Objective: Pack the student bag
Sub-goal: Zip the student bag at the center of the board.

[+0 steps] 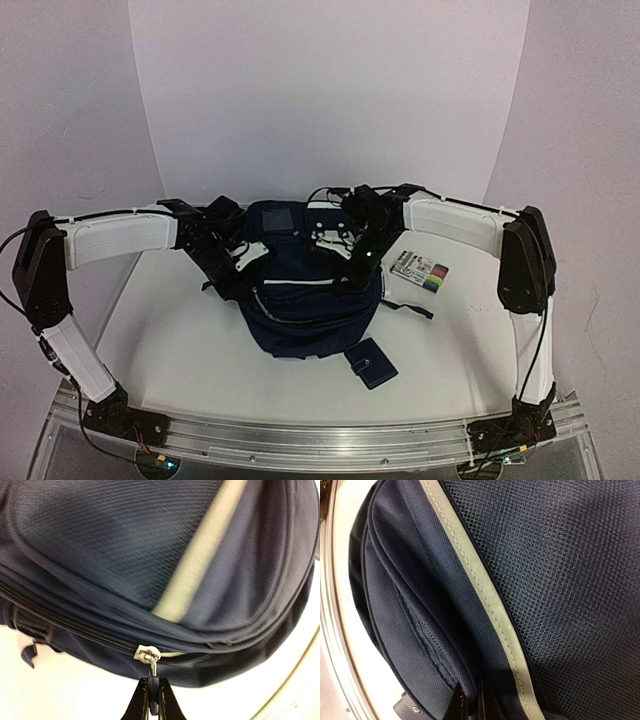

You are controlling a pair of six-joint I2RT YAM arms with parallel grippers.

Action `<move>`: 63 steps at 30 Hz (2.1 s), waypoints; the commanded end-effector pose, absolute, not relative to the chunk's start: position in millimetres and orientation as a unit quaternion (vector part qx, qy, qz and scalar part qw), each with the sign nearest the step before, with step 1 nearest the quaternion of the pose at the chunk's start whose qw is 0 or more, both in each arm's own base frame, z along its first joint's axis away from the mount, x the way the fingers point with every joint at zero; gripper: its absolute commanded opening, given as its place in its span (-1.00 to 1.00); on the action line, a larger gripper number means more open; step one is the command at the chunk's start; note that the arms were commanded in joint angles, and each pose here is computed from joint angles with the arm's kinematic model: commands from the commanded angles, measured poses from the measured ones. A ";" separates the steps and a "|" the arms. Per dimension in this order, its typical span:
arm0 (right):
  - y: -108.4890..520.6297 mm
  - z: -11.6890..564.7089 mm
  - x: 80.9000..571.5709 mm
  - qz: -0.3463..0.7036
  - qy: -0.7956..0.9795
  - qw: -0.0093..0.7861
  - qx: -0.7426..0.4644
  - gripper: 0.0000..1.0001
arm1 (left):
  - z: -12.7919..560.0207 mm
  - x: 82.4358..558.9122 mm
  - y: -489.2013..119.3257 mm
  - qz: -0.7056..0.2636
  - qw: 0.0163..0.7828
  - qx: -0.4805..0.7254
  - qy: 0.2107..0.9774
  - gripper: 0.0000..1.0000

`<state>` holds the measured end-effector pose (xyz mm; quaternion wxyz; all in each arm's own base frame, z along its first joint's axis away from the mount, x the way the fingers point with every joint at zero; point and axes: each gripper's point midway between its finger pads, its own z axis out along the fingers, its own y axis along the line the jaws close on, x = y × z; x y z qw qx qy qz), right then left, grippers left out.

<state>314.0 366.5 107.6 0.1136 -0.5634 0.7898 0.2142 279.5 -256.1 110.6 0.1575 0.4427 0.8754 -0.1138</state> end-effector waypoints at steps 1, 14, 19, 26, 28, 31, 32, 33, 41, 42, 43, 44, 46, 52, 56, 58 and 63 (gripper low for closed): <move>378.6 129.1 319.5 0.244 0.802 0.126 -0.530 -1.00 | 132.4 243.7 -252.8 -0.128 0.134 0.454 0.872 -1.00; 391.5 128.9 308.9 0.291 0.807 0.109 -0.502 -1.00 | 167.5 200.1 -308.9 -0.214 0.165 0.440 0.856 -1.00; 403.6 129.5 299.6 0.305 0.804 0.103 -0.500 -1.00 | 166.4 189.6 -335.5 -0.238 0.165 0.426 0.857 -1.00; 416.6 129.2 308.4 0.306 0.808 0.114 -0.490 -1.00 | 175.4 183.6 -343.8 -0.277 0.194 0.401 0.851 -1.00; 420.4 129.5 313.6 0.306 0.811 0.119 -0.485 -1.00 | 174.3 196.0 -336.1 -0.253 0.214 0.375 0.866 -1.00; 429.5 130.5 321.4 0.314 0.812 0.125 -0.476 -1.00 | 175.3 220.8 -317.6 -0.228 0.235 0.321 0.889 -1.00; 432.8 131.2 324.2 0.316 0.813 0.127 -0.473 -1.00 | 176.8 228.1 -311.3 -0.230 0.238 0.303 0.894 -1.00; 436.2 132.3 327.3 0.319 0.813 0.131 -0.470 -1.00 | 177.7 235.6 -304.3 -0.232 0.242 0.284 0.898 -1.00; 428.5 197.2 335.4 0.371 0.796 0.169 -0.448 0.03 | 165.2 246.7 -286.1 -0.220 0.227 0.241 0.918 -1.00; 418.8 201.4 336.3 0.373 0.799 0.169 -0.441 0.13 | 163.0 246.0 -284.4 -0.217 0.225 0.238 0.920 -1.00; 406.7 201.7 338.1 0.373 0.804 0.167 -0.432 0.18 | 161.0 245.4 -282.7 -0.214 0.223 0.236 0.921 -1.00; 394.6 199.0 338.1 0.368 0.809 0.165 -0.427 0.21 | 160.0 245.5 -280.9 -0.211 0.223 0.234 0.922 -1.00; 371.2 189.3 336.8 0.355 0.821 0.158 -0.419 0.24 | 157.4 245.7 -277.7 -0.205 0.224 0.228 0.925 -0.99; 330.7 152.8 331.7 0.357 0.843 0.111 -0.386 0.25 | 148.8 245.8 -279.4 -0.202 0.212 0.225 0.929 -1.00; 328.7 120.7 319.3 0.367 0.846 0.067 -0.381 0.26 | 143.6 244.3 -282.8 -0.200 0.208 0.231 0.929 -1.00; 329.0 106.7 313.3 0.376 0.845 0.046 -0.379 0.27 | 142.0 243.6 -282.3 -0.198 0.206 0.232 0.930 -0.99; 342.0 99.3 304.7 0.429 0.825 0.016 -0.368 0.34 | 129.9 240.3 -281.0 -0.187 0.188 0.234 0.935 -1.00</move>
